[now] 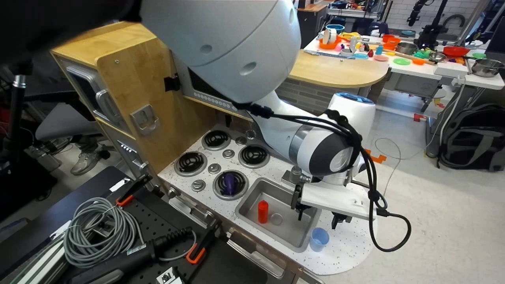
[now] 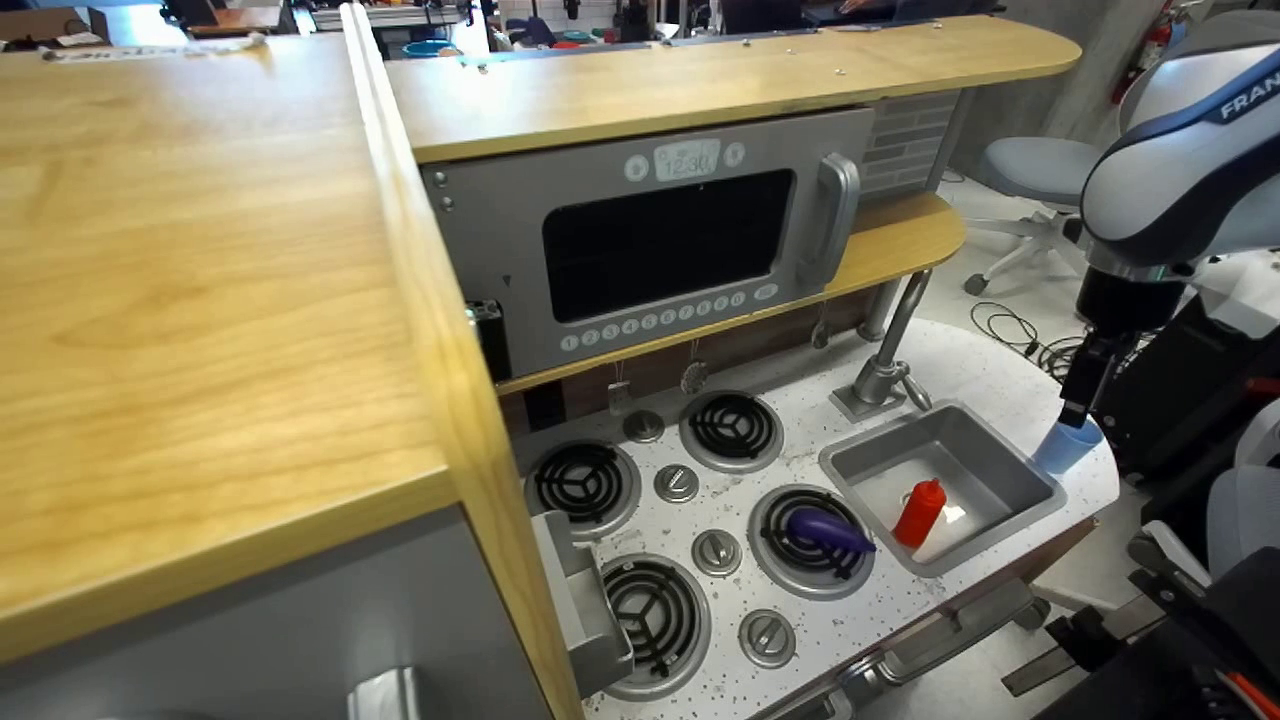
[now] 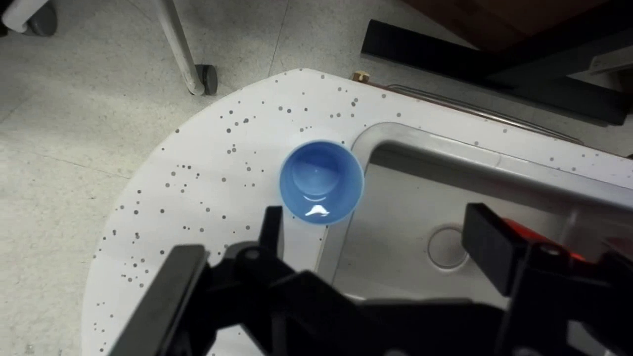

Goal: Move the cup slightly down on the sink counter

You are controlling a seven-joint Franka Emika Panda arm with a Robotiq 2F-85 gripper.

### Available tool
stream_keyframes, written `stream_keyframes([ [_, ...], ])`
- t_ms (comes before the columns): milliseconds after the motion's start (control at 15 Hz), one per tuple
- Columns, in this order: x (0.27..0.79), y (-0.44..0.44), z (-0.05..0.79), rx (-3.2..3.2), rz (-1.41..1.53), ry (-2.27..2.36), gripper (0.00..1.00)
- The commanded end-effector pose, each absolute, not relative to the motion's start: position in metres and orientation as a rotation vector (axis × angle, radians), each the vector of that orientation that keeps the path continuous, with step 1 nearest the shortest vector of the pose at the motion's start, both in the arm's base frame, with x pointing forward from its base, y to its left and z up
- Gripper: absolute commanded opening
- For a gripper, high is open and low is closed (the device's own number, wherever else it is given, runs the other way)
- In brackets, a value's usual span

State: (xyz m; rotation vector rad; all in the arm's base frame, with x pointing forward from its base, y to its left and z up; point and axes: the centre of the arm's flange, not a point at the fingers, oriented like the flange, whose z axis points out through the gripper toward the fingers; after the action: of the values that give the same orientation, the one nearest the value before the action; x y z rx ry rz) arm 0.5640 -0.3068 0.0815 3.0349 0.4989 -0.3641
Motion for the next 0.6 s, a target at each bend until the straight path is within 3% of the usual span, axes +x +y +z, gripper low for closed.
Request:
stream_keyframes([
  [0, 0.536, -0.301, 0.135, 3.061, -0.372, 0.516, 1.00],
  [533, 0.493, -0.298, 0.228, 3.162, -0.095, 0.249, 1.00],
])
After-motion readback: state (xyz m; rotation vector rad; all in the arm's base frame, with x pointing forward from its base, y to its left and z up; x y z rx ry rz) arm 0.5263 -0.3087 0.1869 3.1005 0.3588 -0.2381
